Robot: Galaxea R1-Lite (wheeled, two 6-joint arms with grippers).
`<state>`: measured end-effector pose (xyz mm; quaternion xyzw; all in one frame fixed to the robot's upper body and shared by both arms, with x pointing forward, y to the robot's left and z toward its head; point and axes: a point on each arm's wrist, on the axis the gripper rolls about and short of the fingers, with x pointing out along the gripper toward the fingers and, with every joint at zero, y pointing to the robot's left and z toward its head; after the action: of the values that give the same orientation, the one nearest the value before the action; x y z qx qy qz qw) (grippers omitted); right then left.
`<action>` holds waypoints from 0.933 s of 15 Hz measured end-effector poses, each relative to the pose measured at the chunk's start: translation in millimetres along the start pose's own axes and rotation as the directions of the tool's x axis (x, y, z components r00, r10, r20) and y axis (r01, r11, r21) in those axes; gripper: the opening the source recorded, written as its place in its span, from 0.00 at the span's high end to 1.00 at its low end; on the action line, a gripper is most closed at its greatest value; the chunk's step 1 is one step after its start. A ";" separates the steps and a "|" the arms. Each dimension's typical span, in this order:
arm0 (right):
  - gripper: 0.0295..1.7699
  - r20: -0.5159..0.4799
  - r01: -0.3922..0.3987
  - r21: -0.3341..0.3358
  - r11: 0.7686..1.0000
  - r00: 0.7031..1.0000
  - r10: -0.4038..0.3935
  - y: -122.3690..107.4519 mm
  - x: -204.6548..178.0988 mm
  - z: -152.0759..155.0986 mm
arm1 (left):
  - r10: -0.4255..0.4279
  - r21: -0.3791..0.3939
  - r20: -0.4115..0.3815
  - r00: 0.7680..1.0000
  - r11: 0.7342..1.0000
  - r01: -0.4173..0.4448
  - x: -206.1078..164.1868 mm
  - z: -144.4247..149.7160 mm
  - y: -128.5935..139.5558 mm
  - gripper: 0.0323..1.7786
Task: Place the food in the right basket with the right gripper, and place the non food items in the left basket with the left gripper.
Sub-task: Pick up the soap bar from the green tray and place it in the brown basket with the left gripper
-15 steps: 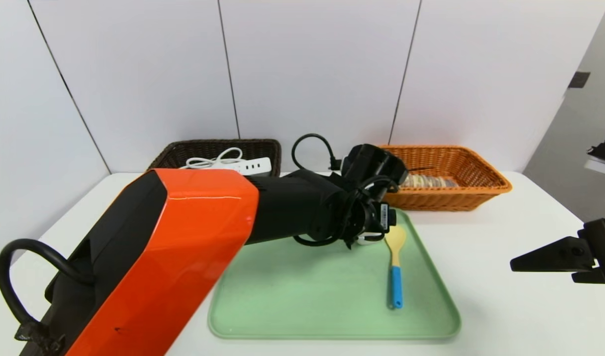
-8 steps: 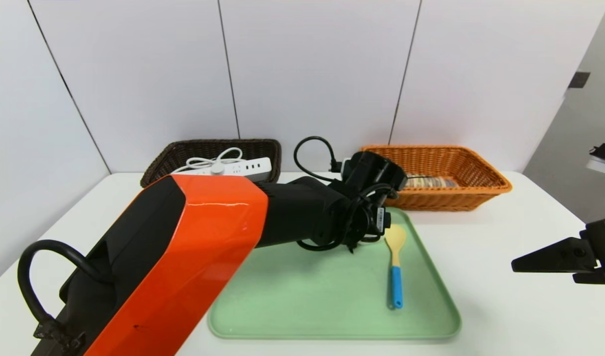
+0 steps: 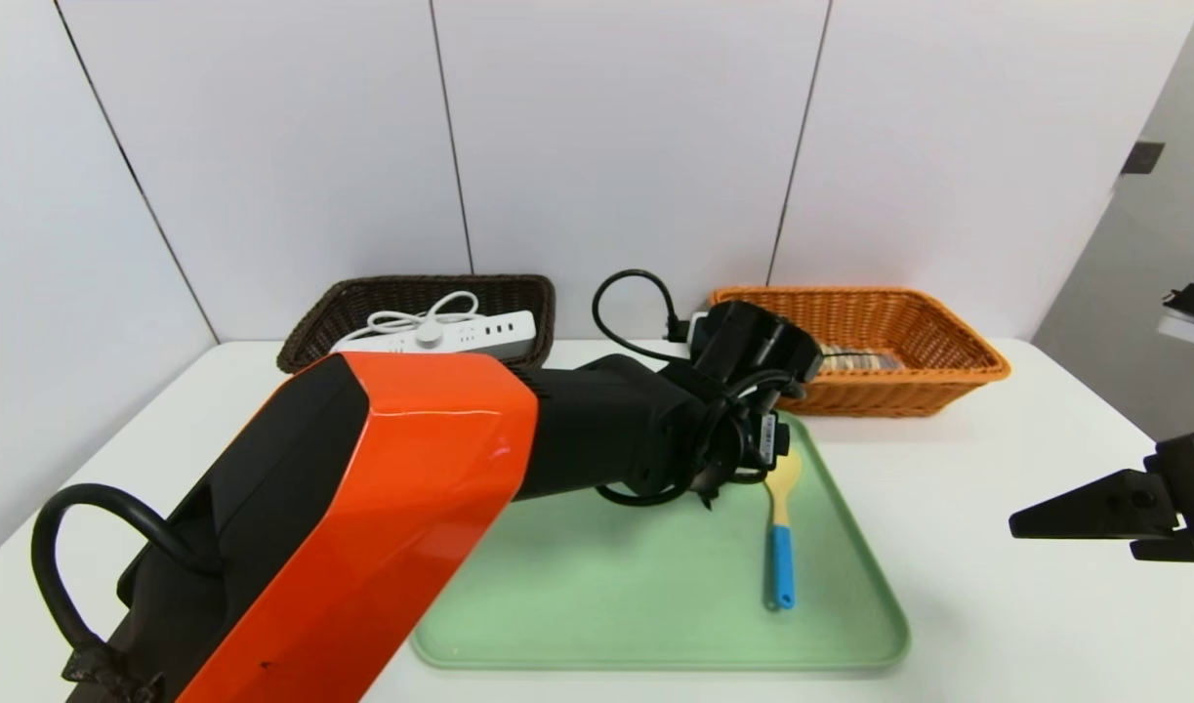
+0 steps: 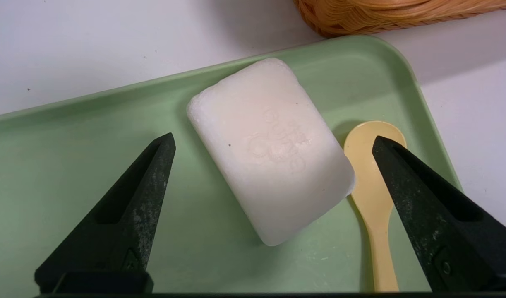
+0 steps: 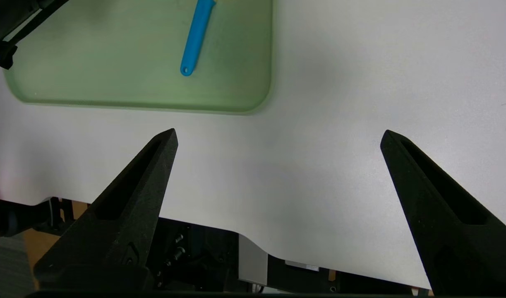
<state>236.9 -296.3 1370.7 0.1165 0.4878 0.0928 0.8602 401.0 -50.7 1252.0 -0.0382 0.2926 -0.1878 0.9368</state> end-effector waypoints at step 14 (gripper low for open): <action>0.04 -0.011 0.005 0.003 1.000 1.000 -0.005 -1.1 2.3 -1.4 | 0.028 0.027 -0.007 1.000 0.999 -0.027 24.5 -9.9 10.3 0.05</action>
<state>236.9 -296.5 1367.9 0.1161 0.4930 0.0907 0.8575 417.3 -49.9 1228.9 -0.0211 0.2938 -0.1789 0.9387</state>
